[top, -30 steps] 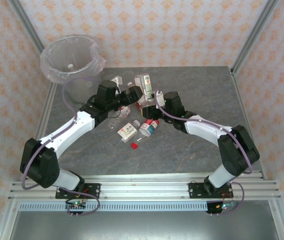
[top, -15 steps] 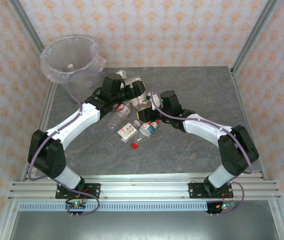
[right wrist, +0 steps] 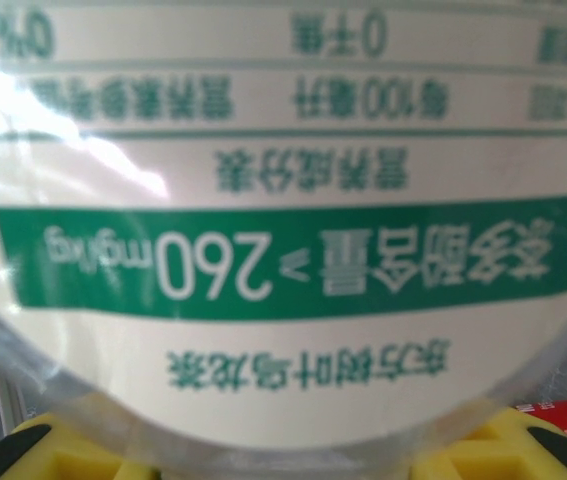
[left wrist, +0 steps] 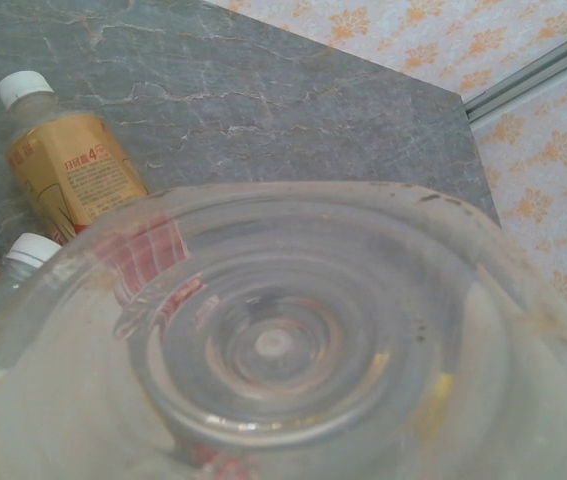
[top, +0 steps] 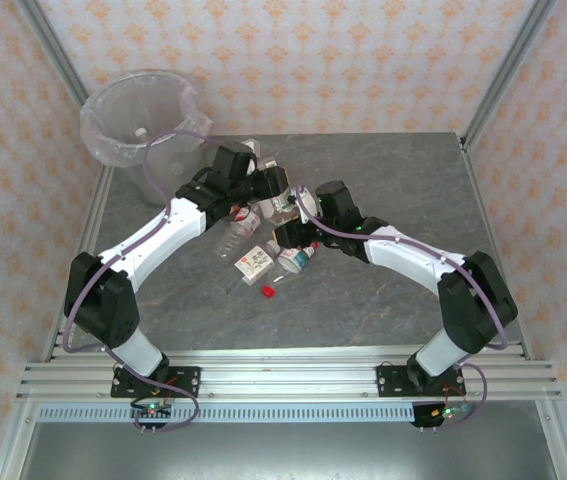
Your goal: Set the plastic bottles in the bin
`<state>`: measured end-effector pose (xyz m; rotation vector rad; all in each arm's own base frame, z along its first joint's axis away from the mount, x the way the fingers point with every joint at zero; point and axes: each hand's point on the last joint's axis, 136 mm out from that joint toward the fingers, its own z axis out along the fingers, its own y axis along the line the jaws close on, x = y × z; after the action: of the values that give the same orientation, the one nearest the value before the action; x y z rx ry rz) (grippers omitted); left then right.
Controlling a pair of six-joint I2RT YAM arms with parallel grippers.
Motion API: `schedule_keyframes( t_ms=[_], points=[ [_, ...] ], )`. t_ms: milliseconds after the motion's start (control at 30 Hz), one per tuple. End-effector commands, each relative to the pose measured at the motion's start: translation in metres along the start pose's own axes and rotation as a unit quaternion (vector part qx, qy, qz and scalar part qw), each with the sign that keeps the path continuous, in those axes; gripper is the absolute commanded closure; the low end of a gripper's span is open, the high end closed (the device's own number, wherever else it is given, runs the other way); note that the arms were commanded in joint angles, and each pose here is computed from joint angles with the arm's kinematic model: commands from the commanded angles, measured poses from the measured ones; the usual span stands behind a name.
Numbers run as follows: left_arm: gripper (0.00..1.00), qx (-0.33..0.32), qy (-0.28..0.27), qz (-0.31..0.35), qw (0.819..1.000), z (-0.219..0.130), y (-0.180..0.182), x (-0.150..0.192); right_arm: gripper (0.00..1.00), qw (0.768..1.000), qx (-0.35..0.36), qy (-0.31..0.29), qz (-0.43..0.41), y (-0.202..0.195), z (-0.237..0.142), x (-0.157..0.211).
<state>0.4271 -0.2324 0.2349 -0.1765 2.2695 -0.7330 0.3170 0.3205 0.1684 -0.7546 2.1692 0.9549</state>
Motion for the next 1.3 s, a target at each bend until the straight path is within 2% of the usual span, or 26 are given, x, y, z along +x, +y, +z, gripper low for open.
schedule_keyframes(
  t_ms=[0, 67, 133, 200, 300, 833, 900, 1267],
  points=[
    [0.42, -0.003, 0.018, 0.03, 0.999, -0.011, 0.0, 0.009, 0.95, 0.999, 0.012, -0.034, -0.034, 0.008, -0.016, -0.029],
    [0.43, -0.002, 0.018, 0.03, 0.999, -0.011, -0.001, 0.008, 0.93, 0.999, 0.011, -0.036, -0.033, 0.008, -0.016, -0.03],
    [0.44, -0.005, 0.014, 0.029, 0.999, -0.013, -0.002, 0.005, 0.82, 0.999, 0.011, -0.038, -0.032, 0.008, -0.016, -0.031],
    [0.44, -0.008, 0.013, 0.027, 1.0, -0.014, -0.003, 0.002, 0.66, 0.999, 0.009, -0.046, -0.028, 0.008, -0.016, -0.032],
    [0.44, -0.008, 0.01, 0.022, 1.0, -0.015, -0.006, -0.003, 0.53, 0.997, 0.001, -0.065, -0.032, 0.011, -0.018, -0.033],
    [0.44, -0.025, -0.003, 0.011, 1.0, -0.018, -0.006, -0.018, 0.13, 0.993, 0.017, -0.105, -0.055, 0.013, -0.039, -0.029],
    [0.44, -0.028, -0.006, 0.01, 1.0, -0.019, -0.004, -0.02, 0.01, 0.993, 0.023, -0.107, -0.054, 0.012, -0.041, -0.027],
    [0.44, -0.067, -0.036, 0.001, 0.997, -0.028, 0.017, -0.034, 0.01, 0.987, 0.063, -0.138, -0.053, 0.003, -0.056, -0.031]
  ],
)
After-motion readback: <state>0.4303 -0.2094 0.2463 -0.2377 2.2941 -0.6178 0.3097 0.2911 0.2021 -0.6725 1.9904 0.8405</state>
